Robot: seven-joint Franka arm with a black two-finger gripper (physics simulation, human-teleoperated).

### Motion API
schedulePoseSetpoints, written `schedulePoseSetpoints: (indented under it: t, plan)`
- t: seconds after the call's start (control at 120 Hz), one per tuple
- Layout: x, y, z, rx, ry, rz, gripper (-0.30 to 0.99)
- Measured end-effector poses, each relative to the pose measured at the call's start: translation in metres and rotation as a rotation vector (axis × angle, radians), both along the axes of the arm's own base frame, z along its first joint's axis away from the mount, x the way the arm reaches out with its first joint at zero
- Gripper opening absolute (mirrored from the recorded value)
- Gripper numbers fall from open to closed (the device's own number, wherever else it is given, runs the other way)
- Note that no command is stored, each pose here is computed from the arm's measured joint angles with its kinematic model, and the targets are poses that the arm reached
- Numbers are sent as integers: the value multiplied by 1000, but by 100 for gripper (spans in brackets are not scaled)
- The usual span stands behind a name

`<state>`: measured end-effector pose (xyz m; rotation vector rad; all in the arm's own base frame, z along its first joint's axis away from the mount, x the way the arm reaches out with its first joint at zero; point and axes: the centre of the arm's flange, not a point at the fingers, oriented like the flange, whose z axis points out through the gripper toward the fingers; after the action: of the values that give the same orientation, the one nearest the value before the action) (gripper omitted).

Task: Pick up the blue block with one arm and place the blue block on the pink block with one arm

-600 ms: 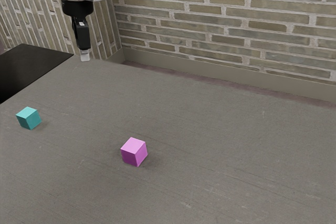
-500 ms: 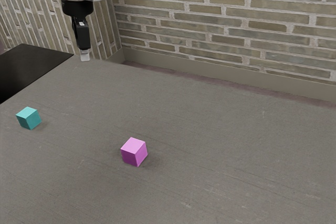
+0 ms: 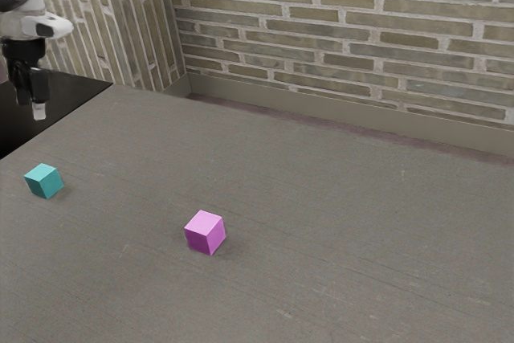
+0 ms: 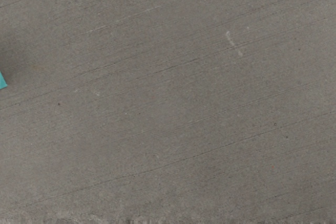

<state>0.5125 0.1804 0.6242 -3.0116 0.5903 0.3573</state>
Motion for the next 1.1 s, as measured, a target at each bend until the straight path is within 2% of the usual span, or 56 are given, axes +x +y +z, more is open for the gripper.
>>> schedulePoseSetpoints:
  t: [0.125,0.192,0.3,0.458,0.525,0.583,0.675,0.767,0.867,1.033,1.1]
  plan:
    - [-26,134,-137,-62,92,193,69]
    - [-13,149,-187,-77,99,180,69]
    - [0,162,-225,-77,60,163,69]
    - [10,181,-242,-34,-36,225,69]
    - [6,198,-239,-7,-95,286,69]
    - [-15,206,-243,-6,-137,356,69]
    - [-46,189,-253,-2,-192,416,69]
    - [-54,183,-252,19,-258,455,69]
    - [-56,202,-258,43,-305,513,69]
    - [-62,240,-267,67,-348,587,69]
    - [-51,259,-263,76,-371,594,69]
